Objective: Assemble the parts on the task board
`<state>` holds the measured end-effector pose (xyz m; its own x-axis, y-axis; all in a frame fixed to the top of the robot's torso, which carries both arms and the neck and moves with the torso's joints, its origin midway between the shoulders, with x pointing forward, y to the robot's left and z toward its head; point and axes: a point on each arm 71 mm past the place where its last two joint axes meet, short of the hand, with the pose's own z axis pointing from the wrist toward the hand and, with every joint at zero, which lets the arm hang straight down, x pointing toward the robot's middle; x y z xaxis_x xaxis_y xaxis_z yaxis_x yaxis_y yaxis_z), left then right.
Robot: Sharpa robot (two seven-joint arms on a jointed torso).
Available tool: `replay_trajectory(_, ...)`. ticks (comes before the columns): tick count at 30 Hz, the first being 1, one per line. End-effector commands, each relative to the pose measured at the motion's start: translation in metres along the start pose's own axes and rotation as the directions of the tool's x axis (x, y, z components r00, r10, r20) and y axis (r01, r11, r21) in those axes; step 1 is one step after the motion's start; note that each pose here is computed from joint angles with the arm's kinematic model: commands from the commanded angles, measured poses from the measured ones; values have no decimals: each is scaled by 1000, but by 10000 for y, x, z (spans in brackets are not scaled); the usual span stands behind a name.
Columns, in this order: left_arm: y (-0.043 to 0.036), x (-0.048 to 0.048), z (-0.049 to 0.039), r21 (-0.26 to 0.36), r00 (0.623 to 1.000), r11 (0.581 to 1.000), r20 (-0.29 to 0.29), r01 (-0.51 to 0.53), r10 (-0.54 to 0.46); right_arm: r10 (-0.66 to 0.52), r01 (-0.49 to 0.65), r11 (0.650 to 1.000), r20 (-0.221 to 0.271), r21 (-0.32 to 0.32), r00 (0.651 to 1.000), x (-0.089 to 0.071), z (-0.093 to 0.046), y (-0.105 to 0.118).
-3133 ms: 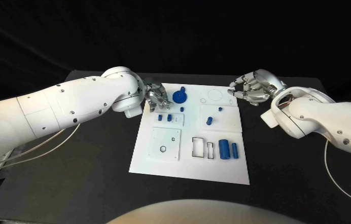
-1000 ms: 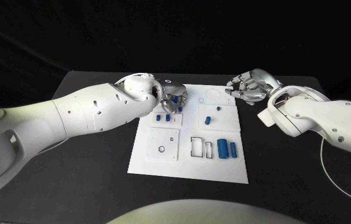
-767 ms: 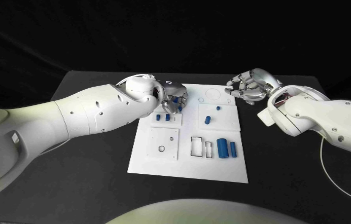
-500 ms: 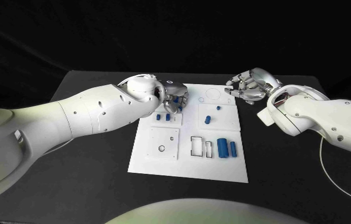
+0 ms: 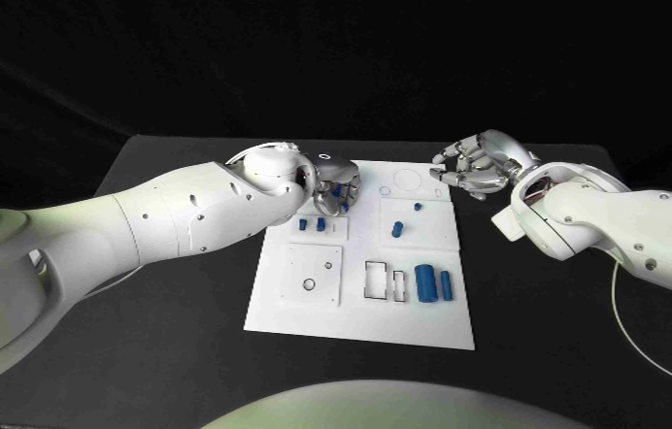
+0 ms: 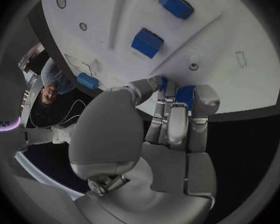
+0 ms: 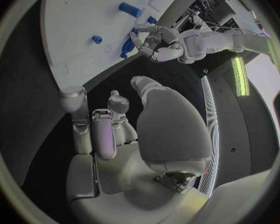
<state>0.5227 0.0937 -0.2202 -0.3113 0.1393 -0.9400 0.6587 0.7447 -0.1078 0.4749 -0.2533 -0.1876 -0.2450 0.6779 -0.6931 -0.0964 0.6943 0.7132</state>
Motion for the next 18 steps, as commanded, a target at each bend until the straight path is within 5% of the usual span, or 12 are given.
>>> replay_trajectory(1, -1, 77, 7, -8, 1000, 1000, -23, 2, -2, -4, 4, 1000, -7, -10, 1000, 14, 2, 13)
replay_trajectory(10, 0, 28, -22, 6, 999, 1000, 44, 23, -23, -3, 3, 1000, -8, -11, 1000, 21, 8, 20)
replay_trajectory(18, 8, -53, -151, 18, 993, 999, 111, 48, -50, -4, 4, 1000, -7, -11, 1000, 19, 10, 17)
